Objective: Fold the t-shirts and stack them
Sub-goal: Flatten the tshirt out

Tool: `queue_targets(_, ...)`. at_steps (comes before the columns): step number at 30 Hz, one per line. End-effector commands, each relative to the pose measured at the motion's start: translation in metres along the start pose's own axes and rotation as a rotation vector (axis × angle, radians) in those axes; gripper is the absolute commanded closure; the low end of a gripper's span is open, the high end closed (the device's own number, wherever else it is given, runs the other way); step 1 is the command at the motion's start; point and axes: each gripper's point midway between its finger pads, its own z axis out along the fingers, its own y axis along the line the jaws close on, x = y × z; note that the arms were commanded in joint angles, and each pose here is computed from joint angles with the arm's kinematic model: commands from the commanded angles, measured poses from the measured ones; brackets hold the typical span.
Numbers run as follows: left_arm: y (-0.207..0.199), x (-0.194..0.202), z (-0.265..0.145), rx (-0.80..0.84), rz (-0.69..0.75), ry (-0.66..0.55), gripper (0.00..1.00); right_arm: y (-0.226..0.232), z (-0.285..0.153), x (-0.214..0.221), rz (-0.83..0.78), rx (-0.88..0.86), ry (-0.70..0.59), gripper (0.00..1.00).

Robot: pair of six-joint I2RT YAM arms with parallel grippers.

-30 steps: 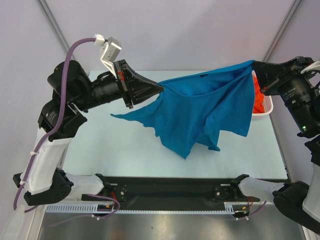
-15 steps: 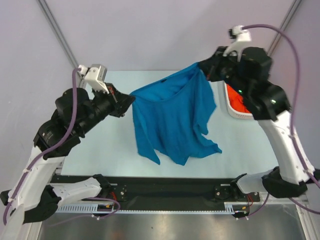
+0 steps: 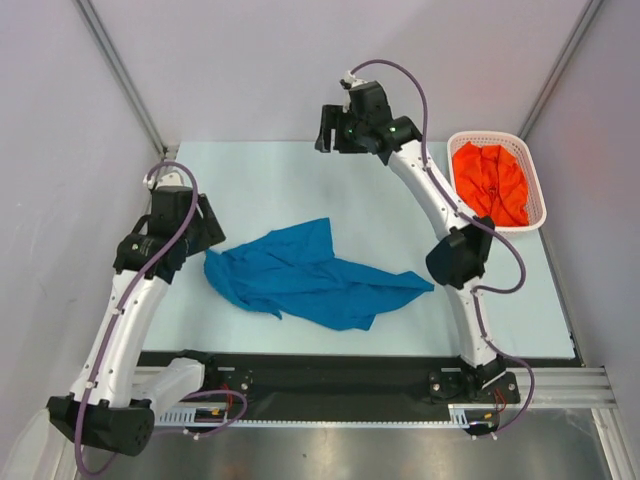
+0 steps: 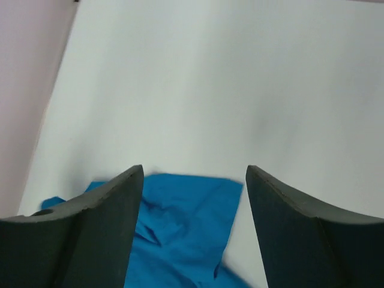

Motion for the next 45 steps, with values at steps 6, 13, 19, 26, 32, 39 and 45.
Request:
queue_targets(6,-0.021,0.044,0.001,0.154,-0.040,0.137,0.18,-0.031,-0.100,0.138,-0.026,0.139,0.401,0.24)
queue_targets(13,-0.049,0.126,-0.006,0.277,-0.022,0.404,0.22,-0.034,-0.180,0.271,0.102,0.120,0.563,0.25)
queue_targets(19,-0.067,0.164,-0.012,0.311,0.074,0.505,0.19,-0.030,-0.178,0.345,0.184,0.132,0.647,0.22)
queue_targets(26,-0.065,0.144,-0.012,0.302,0.137,0.432,0.17,-0.011,-0.129,0.367,0.151,0.154,0.648,0.23)
queue_targets(32,-0.060,0.137,-0.017,0.295,0.170,0.420,0.19,-0.026,-0.105,0.325,0.111,0.265,0.514,0.93)
queue_targets(39,-0.066,0.115,-0.031,0.349,0.162,0.334,0.34,-0.043,-0.060,0.189,0.105,0.161,0.358,1.00)
queue_targets(45,-0.061,0.109,-0.029,0.309,0.163,0.319,0.35,-0.069,-0.005,0.158,0.033,0.180,0.437,0.30)
